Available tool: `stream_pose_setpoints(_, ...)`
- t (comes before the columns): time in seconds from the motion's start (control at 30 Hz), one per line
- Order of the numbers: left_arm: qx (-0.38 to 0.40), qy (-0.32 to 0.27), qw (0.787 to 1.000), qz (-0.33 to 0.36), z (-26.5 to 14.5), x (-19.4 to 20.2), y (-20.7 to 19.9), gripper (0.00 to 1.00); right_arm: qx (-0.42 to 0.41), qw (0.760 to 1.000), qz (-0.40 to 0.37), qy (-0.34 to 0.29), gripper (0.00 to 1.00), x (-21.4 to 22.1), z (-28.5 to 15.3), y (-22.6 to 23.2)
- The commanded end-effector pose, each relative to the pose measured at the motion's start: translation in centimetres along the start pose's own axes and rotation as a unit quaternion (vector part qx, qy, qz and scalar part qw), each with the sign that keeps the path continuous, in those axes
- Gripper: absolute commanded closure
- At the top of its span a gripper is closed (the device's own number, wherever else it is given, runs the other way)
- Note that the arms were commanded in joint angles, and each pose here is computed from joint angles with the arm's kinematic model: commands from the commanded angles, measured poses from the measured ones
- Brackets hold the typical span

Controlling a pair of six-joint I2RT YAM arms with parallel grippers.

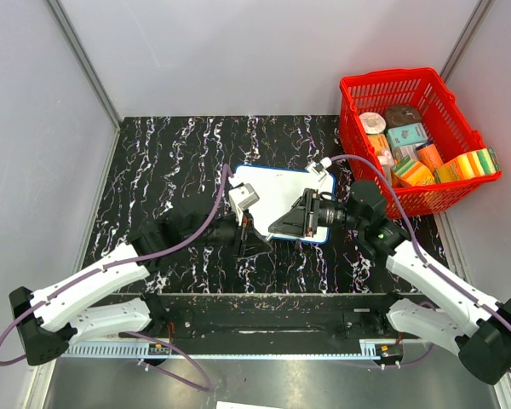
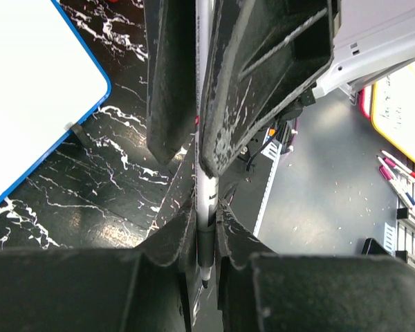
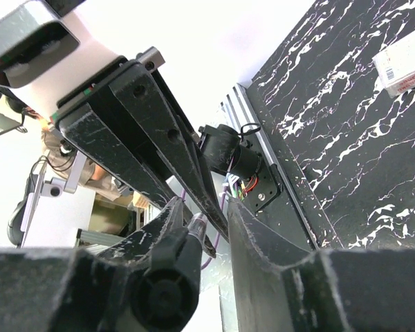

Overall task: Write a sentence on the whiteboard
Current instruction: Pick up the whiteboard marker at the center of the board.

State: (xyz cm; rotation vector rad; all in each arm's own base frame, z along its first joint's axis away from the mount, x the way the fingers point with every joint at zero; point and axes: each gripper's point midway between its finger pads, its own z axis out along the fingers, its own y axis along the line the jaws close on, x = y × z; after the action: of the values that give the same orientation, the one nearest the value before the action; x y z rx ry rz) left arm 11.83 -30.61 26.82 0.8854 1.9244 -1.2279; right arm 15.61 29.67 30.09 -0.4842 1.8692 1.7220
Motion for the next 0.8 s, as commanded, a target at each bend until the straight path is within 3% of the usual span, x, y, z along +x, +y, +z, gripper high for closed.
stream_pose_setpoints(0.0,0.022,-0.029,0.999,0.011,-0.4,-1.2,-1.0,1.00,-0.008,1.000,-0.017,-0.024,0.65,-0.9,-0.3,1.1)
stream_pose_setpoints(0.13,0.020,-0.031,0.999,0.011,-0.6,-1.1,-1.0,1.00,-0.015,1.000,-0.020,-0.014,0.87,-0.5,-0.4,1.4)
stream_pose_setpoints(0.27,0.016,-0.034,0.999,0.012,-0.7,-1.2,-0.9,1.00,-0.019,1.000,-0.020,-0.006,0.99,-0.2,-0.4,1.4)
stream_pose_setpoints(0.5,0.009,-0.032,0.999,0.013,-0.7,-1.1,-0.6,0.98,-0.021,0.999,-0.027,0.010,1.00,0.3,-0.5,1.5)
stream_pose_setpoints(0.53,0.008,-0.034,0.999,0.014,-0.8,-1.2,-0.6,0.93,-0.019,0.999,-0.028,0.009,1.00,0.2,-0.5,1.4)
stream_pose_setpoints(0.6,-0.002,-0.032,0.999,0.014,-0.9,-1.1,-0.3,0.55,-0.011,0.999,-0.030,0.007,1.00,0.2,-0.7,1.2)
stream_pose_setpoints(0.67,-0.015,-0.031,0.999,0.012,-1.0,-1.1,0.1,0.28,0.002,0.999,-0.037,-0.001,1.00,-0.1,-0.7,0.9)
stream_pose_setpoints(0.77,-0.036,-0.033,0.999,0.005,-1.2,-1.1,0.8,0.13,0.040,0.998,-0.041,-0.008,1.00,-0.3,-0.9,-0.3)
